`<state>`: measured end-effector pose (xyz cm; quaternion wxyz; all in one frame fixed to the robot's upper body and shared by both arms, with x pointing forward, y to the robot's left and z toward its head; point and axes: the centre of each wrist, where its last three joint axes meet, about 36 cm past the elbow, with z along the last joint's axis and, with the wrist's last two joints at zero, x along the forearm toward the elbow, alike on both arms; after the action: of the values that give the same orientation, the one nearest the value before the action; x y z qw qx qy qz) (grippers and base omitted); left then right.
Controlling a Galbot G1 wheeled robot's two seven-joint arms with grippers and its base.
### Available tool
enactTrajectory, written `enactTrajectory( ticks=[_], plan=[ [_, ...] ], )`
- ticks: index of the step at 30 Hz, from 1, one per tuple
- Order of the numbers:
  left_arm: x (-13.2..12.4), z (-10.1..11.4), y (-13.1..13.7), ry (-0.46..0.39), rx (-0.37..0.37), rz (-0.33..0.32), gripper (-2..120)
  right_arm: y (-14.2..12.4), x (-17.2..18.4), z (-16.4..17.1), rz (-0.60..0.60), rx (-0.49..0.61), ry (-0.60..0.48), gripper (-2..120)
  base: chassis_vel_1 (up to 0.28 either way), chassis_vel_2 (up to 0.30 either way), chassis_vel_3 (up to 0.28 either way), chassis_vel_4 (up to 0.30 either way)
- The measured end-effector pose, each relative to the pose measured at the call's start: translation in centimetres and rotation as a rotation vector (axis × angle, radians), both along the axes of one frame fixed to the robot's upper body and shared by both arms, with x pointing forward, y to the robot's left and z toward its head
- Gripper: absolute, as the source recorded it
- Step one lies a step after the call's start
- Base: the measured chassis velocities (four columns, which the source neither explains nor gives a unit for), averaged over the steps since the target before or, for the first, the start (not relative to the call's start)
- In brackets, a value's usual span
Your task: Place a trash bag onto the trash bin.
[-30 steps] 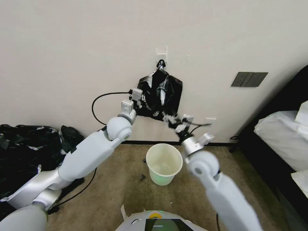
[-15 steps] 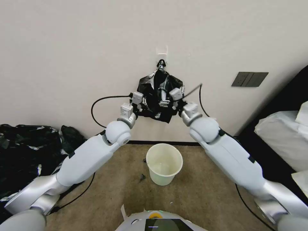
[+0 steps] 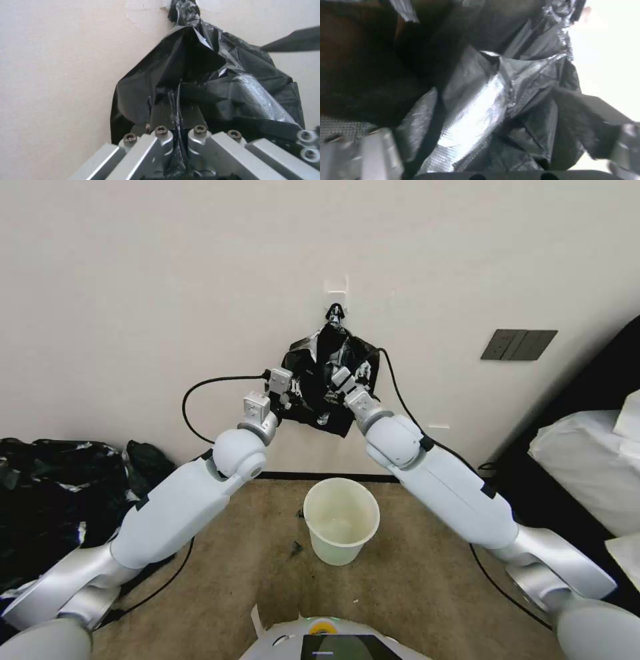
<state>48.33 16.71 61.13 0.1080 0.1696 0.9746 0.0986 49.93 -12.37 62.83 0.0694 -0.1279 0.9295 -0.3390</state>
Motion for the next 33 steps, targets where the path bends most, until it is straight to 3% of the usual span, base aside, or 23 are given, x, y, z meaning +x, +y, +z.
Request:
enactTrajectory(
  ticks=[6,11,27,33],
  plan=[
    [0.1,-0.1,-0.1,0.0,-0.004,-0.007,0,0.2,0.5,-0.8,-0.003,-0.028,0.013,65,0.0,0.0,0.0,0.0],
    [0.1,-0.1,-0.2,0.001,-0.003,-0.018,0,0.1,0.9,-0.9,-0.017,-0.041,0.003,60,0.0,0.0,0.0,0.0],
    [0.1,-0.2,-0.3,0.002,0.0,-0.024,0,-0.1,1.2,-1.1,-0.041,-0.039,-0.016,6,0.0,0.0,0.0,0.0],
    [0.2,-0.2,0.4,-0.004,-0.011,-0.008,0,-1.4,0.8,-1.1,-0.053,0.112,-0.003,0,0.0,0.0,0.0,0.0]
  ],
)
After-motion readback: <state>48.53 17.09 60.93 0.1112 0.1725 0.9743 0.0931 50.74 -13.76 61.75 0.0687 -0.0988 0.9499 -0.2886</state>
